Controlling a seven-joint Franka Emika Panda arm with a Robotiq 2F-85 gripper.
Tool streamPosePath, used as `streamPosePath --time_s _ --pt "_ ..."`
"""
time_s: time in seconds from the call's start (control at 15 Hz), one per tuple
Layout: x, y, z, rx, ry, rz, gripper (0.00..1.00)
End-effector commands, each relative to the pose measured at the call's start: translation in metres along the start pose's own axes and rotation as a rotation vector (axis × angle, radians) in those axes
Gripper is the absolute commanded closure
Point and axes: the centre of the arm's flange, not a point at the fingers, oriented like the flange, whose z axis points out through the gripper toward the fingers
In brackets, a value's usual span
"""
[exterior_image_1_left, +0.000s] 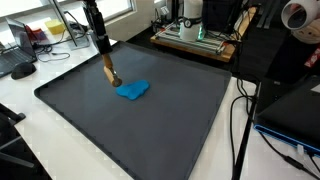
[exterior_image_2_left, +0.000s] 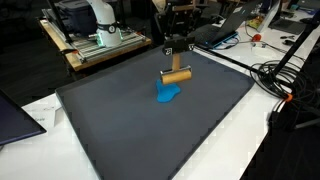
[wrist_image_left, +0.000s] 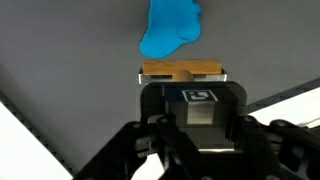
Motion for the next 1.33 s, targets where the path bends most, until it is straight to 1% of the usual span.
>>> streamPosePath --time_s 0.0,0.13,0.27,0.53,0.8,1.07,1.27 --pt "0.024 0.008 -0.002 0.070 -0.027 -0.038 0.77" --pt "0.028 0.009 0.004 0.101 -0.037 -0.061 0.77" --pt "0.029 0.008 0.009 0.134 -0.027 -0.095 0.77" --pt "0.027 0.005 0.021 0.153 -0.040 -0.139 0.77" --pt "0.021 0.011 0.033 0.201 -0.049 -0.180 0.77" --pt "0.012 0.032 0.042 0.274 -0.051 -0.213 0.77" --pt "0.000 0.053 0.050 0.294 -0.030 -0.250 0.77"
